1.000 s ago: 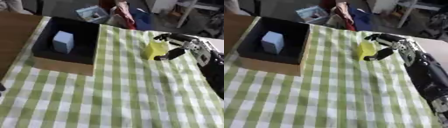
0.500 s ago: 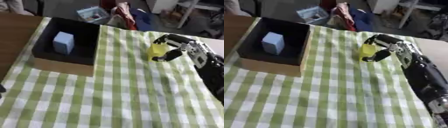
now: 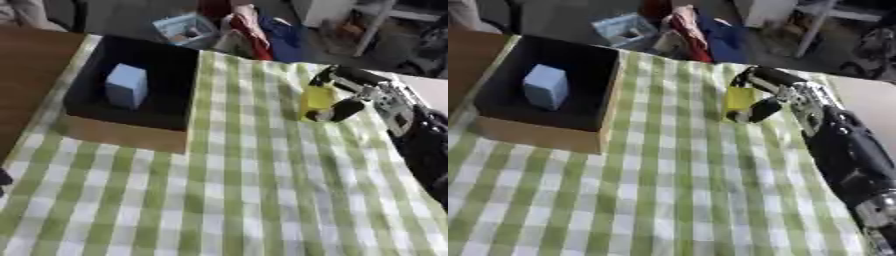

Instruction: Pick up objects on the table and place them in the box.

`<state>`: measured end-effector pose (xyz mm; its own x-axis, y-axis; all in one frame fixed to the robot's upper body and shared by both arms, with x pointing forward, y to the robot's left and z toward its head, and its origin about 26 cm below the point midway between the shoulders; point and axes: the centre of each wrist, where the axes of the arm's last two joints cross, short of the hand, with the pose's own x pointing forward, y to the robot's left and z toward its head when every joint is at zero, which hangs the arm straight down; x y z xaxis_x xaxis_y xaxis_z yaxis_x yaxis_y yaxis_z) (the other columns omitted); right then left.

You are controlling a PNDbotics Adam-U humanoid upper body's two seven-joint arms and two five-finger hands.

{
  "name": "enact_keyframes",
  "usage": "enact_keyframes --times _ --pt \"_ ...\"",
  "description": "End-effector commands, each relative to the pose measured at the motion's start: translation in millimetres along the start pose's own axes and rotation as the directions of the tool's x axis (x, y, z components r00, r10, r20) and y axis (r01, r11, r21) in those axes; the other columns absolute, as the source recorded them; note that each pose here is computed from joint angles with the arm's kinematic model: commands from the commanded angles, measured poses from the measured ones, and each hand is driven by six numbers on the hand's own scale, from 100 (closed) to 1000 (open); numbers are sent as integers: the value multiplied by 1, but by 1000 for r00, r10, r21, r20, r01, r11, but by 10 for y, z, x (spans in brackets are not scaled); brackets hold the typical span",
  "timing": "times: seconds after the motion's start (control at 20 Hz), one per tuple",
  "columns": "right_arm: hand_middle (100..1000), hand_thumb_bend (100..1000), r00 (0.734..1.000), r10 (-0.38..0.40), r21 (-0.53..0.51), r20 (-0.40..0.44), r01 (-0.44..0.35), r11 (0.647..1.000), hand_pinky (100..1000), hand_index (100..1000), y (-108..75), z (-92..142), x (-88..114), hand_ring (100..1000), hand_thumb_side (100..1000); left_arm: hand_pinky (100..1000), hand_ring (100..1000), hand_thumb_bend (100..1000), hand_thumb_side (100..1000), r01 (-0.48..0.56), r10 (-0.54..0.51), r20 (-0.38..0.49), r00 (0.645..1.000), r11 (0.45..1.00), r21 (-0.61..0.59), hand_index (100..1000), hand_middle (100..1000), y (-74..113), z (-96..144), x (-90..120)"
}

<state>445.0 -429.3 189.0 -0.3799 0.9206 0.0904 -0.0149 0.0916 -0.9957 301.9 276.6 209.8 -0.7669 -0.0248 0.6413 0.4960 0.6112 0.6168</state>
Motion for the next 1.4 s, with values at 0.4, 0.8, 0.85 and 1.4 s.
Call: enact_keyframes --times 0.4,0.8,0.85,1.4 --pt "414 100 986 56 -133 158 -35 991 792 647 -510 -125 270 714 107 622 524 100 665 17 -17 8 1000 1000 -3 714 542 41 3 70" --pt "411 100 949 27 -192 314 35 981 794 645 -776 -439 720 706 100 621 524 100 659 2 -2 2 1000 1000 -7 713 543 24 21 58" --pt "411 100 946 21 -194 324 45 980 793 645 -793 -478 767 705 100 621 525 100 659 -1 1 3 1000 1000 -8 713 543 23 20 58" --pt "423 100 902 7 -195 431 86 977 787 660 -799 -918 1341 699 100 621 525 100 657 -24 25 9 1000 999 -30 712 542 2 -10 54"
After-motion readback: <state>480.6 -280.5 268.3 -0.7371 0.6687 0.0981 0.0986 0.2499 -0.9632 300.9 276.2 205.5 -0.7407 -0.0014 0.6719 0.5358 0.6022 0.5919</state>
